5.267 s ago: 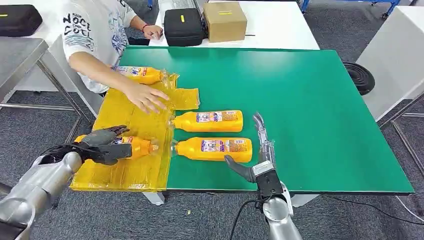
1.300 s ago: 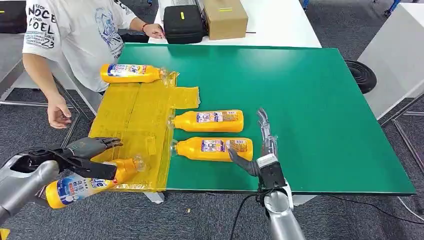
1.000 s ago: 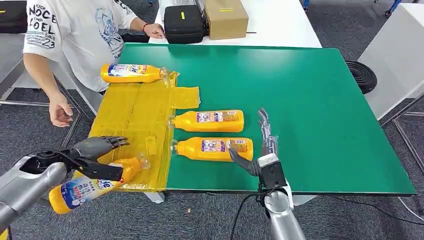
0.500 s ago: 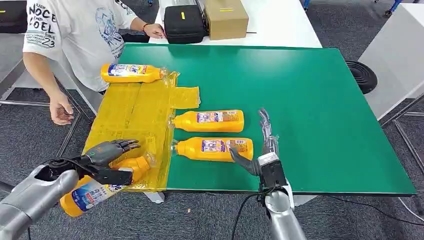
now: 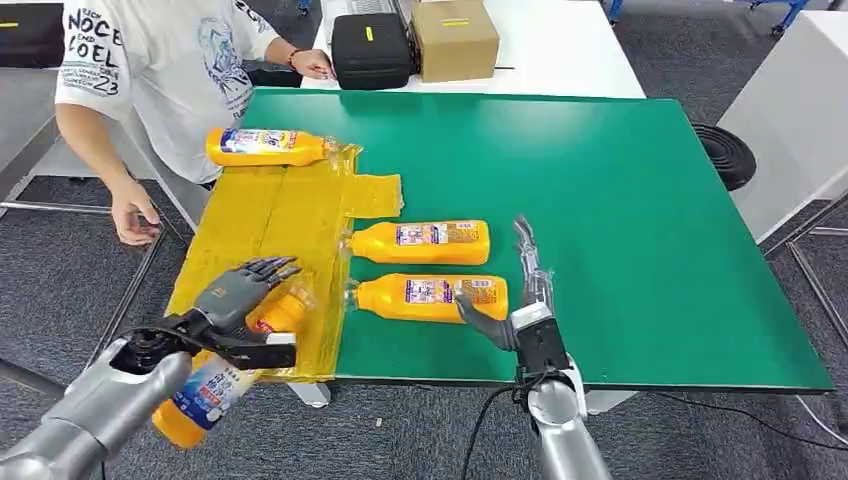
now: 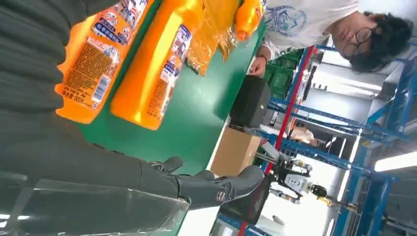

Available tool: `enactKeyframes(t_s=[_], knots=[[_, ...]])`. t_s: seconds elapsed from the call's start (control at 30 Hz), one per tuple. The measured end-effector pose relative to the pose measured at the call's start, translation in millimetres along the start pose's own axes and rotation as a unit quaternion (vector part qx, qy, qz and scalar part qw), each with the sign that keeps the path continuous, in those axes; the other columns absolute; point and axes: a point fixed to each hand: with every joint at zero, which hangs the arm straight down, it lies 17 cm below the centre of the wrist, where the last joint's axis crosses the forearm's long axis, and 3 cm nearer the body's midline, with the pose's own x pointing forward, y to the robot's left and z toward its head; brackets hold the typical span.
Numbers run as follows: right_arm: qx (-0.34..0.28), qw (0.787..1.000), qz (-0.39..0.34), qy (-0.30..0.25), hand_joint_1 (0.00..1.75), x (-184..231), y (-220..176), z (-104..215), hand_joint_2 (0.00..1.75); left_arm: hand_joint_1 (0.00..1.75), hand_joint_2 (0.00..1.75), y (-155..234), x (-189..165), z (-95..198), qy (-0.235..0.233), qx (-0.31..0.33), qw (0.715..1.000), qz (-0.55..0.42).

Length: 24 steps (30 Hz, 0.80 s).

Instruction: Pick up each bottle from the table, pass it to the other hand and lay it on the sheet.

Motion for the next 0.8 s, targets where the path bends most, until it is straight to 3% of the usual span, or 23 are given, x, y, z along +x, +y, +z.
enactKeyframes(t_s=[0.13, 0.37, 0.5, 0.8], knots=[[0.005, 1.0, 0.001, 0.001, 0.0, 4, 4, 5, 1.75, 0.0, 1.75, 41, 48, -35, -0.001, 0.097, 0.993, -0.063], [0.008, 1.0, 0.0, 0.006, 0.0, 4, 8, 10, 1.75, 0.0, 1.75, 72, 83, -60, -0.003, 0.139, 0.984, -0.107], [0.01, 1.0, -0.001, 0.007, 0.0, 4, 8, 10, 1.75, 0.0, 1.75, 92, 72, -71, 0.011, 0.149, 0.972, -0.184], [0.012, 1.0, -0.003, 0.011, 0.0, 2, 10, 14, 1.75, 0.0, 1.75, 97, 54, -83, 0.029, 0.14, 0.972, -0.185]])
